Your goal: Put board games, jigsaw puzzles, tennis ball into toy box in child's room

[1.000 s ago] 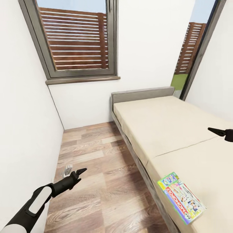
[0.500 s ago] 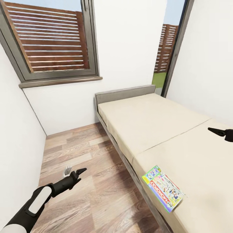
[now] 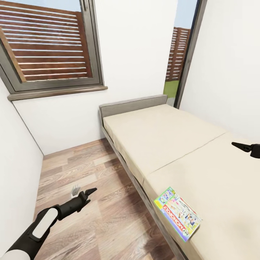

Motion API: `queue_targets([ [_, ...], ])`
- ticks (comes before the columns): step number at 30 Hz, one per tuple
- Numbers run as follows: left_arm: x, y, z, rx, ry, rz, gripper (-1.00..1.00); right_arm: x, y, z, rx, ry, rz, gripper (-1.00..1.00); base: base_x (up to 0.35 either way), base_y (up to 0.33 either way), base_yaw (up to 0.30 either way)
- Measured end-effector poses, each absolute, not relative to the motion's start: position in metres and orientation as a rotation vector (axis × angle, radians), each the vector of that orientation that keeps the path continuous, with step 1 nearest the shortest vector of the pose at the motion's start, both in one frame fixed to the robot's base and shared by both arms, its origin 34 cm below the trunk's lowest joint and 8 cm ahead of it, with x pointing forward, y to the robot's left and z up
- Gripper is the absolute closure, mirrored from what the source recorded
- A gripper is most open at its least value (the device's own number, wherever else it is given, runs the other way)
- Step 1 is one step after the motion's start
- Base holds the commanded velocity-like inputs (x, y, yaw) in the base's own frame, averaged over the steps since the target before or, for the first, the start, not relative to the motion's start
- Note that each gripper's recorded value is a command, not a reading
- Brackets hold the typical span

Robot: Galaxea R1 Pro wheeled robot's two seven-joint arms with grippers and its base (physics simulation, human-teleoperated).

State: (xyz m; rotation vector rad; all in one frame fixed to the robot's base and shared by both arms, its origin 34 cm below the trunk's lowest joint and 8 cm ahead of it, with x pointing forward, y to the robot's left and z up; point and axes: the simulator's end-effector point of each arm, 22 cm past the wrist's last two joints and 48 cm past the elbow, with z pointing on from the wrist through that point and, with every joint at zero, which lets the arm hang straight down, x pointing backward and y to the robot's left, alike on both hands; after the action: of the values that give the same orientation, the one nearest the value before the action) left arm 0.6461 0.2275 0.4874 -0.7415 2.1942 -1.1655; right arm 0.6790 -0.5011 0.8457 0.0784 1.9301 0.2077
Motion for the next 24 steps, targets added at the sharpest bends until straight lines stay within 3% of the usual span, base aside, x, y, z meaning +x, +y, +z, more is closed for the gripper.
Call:
queue_targets([
  [9, 0.649, 0.226, 0.453, -0.838, 2.203, -1.116, -1.00, 0.678, -0.503, 0.845, 0.088, 1.933, 0.211, -1.00, 0.007, 0.000, -0.002],
  [24, 0.650, 0.154, 0.466, -0.825, 2.115, -1.361, -1.00, 0.678, -0.502, 0.845, 0.088, 1.934, 0.214, -1.00, 0.000, 0.000, -0.273],
])
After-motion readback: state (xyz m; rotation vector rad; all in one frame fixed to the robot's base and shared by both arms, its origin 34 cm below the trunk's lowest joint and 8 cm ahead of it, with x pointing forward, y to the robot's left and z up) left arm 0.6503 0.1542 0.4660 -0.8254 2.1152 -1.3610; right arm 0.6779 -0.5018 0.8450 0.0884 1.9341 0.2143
